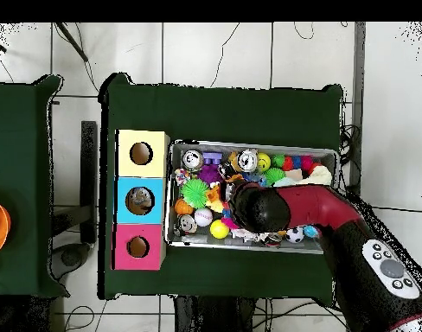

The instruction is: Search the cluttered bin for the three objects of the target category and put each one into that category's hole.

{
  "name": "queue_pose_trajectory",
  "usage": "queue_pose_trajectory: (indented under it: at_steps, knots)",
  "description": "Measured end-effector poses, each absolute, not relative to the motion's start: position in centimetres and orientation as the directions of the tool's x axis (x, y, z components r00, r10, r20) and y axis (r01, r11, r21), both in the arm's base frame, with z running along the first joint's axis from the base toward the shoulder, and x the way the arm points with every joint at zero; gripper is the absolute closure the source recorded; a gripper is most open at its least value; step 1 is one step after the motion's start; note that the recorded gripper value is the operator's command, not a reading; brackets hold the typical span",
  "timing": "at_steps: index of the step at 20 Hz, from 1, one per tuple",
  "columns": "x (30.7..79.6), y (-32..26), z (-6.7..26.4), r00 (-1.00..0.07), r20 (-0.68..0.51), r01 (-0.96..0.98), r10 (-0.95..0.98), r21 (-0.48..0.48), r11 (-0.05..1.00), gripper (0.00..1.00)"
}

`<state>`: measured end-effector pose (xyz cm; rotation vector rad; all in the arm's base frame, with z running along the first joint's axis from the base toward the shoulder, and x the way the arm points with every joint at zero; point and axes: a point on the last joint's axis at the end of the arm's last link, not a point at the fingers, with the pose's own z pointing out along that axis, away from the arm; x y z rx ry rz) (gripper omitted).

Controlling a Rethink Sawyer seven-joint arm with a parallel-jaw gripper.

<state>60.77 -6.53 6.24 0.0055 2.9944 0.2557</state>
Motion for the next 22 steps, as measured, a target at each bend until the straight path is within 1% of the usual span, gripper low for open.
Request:
queue_pose_trajectory:
  at_steps: [4,7,13,16,22]
  knots:
    - [61.4,-5.0,5.0,-0.975,-0.174,-0.172,-0.138,0.194,0.966,0.00]
    - [61.8,-4.2,4.5,-0.956,-0.205,-0.250,-0.208,0.206,0.946,0.00]
    - [62.6,-4.2,3.8,-0.927,-0.246,-0.338,-0.284,0.221,0.915,0.00]
    - [62.7,-4.7,3.8,-0.921,-0.239,-0.361,-0.308,0.226,0.905,0.00]
    - [62.6,-6.7,4.2,-0.906,-0.155,-0.420,-0.393,0.225,0.879,0.00]
